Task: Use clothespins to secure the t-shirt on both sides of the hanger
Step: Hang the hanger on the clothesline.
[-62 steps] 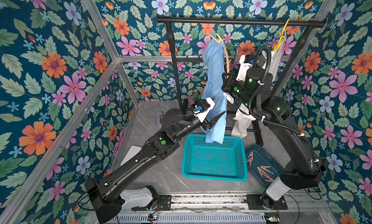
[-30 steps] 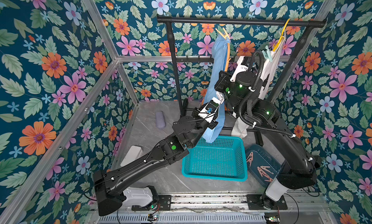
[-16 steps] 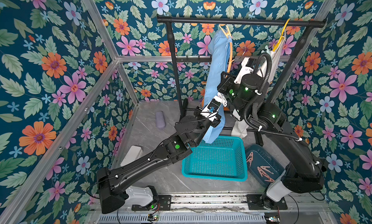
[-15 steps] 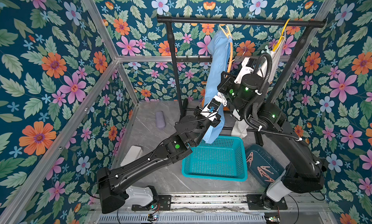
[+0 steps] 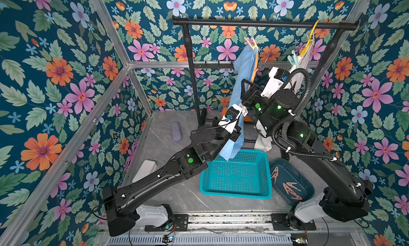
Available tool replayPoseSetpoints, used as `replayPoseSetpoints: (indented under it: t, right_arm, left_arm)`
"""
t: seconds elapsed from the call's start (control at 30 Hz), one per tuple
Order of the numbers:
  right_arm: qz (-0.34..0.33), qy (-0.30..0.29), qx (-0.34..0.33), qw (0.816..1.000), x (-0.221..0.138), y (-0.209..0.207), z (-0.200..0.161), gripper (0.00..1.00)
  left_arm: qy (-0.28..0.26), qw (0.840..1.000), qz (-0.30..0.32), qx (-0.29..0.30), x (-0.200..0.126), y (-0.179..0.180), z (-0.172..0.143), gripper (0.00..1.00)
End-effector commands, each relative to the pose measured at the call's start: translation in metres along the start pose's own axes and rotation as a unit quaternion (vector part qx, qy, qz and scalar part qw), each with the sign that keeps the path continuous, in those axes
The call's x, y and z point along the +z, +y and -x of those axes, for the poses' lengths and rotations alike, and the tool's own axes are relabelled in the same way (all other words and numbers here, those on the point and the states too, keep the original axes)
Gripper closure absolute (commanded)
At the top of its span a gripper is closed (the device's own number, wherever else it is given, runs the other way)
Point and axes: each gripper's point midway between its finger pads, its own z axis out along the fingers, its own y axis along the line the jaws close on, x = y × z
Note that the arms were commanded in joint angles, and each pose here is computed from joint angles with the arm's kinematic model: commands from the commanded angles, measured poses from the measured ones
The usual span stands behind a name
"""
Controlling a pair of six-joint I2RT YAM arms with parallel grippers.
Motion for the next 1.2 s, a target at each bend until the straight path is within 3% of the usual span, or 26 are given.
replayPoseSetpoints:
  t: [0.0, 0.17, 0.43, 0.73, 0.97, 1.17]
  right_arm:
    - [0.028, -0.03, 0.012, 0.999, -0.006, 0.011, 0.018, 0.37]
    - [0.069, -0.024, 0.008, 0.997, -0.012, 0.023, 0.018, 0.01]
    - [0.093, -0.039, 0.01, 0.995, -0.038, 0.025, 0.043, 0.0]
    - [0.117, -0.059, -0.007, 0.991, -0.099, 0.001, 0.071, 0.0]
    - [0.08, -0.05, -0.011, 0.995, -0.132, -0.046, 0.054, 0.0]
    - [0.04, -0.033, -0.025, 0.998, -0.144, -0.081, 0.032, 0.0]
  left_arm:
    - [-0.018, 0.999, -0.022, -0.037, -0.006, -0.004, 0.009, 1.0]
    - [-0.014, 0.998, -0.018, -0.05, -0.003, 0.002, 0.006, 1.0]
    - [-0.01, 0.997, -0.006, -0.079, 0.013, 0.029, 0.004, 1.0]
    - [-0.046, 0.995, 0.015, -0.083, 0.035, 0.073, 0.027, 1.0]
    - [-0.085, 0.991, 0.017, -0.102, 0.055, 0.097, 0.047, 1.0]
    - [-0.119, 0.988, -0.002, -0.098, 0.064, 0.093, 0.062, 1.0]
